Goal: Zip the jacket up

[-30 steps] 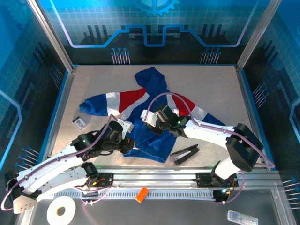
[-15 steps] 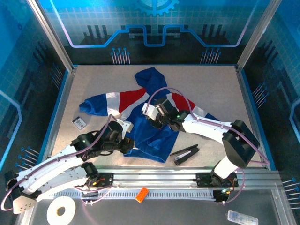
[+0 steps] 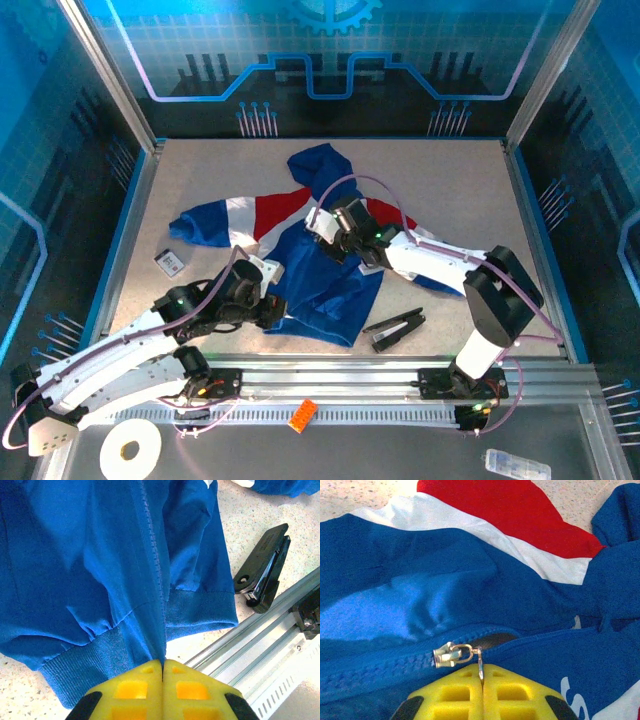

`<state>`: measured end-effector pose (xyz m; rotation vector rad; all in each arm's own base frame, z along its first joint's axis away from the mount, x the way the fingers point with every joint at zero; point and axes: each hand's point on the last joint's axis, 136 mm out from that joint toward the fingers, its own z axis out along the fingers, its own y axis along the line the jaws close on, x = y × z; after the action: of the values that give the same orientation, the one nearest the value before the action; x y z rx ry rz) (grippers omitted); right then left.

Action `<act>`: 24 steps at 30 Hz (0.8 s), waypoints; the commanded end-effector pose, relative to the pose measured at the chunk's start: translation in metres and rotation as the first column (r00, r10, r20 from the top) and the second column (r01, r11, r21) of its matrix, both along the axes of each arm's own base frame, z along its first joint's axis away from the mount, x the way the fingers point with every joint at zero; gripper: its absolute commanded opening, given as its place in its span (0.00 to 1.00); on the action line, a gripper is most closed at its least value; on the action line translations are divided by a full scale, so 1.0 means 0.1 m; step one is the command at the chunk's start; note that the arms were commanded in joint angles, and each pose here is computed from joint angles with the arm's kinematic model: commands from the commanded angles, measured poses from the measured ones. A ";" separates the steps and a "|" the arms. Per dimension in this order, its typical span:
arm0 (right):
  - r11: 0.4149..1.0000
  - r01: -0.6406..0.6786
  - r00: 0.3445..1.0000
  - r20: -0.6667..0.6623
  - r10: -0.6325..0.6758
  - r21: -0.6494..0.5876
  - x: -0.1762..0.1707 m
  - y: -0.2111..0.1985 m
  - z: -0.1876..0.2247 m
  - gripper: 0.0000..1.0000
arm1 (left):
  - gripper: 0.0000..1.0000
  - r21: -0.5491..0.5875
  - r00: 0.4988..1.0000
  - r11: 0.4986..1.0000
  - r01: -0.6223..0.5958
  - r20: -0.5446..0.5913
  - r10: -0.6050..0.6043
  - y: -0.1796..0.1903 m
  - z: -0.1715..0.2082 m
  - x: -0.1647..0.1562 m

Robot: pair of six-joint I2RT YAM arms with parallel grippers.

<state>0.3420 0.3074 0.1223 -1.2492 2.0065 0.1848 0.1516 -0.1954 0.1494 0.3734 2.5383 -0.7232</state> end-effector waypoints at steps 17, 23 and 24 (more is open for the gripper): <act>0.997 0.079 0.997 0.021 -0.079 0.016 0.47 -0.07 0.06 0.00 | 0.00 0.057 0.998 0.998 -0.017 -0.067 0.020 0.13 -0.19 -0.12; 0.996 0.093 0.995 0.022 -0.093 0.014 0.57 -0.10 0.05 0.00 | 0.00 0.058 0.997 0.998 -0.021 -0.069 0.025 0.14 -0.20 -0.12; 0.995 0.095 0.995 0.022 -0.096 0.013 0.59 -0.11 0.05 0.00 | 0.00 0.058 0.997 0.998 -0.022 -0.069 0.026 0.14 -0.20 -0.12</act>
<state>0.3779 0.3038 0.1166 -1.2009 2.0476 0.1720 0.1513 -0.1894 0.1420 0.3324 2.5650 -0.6909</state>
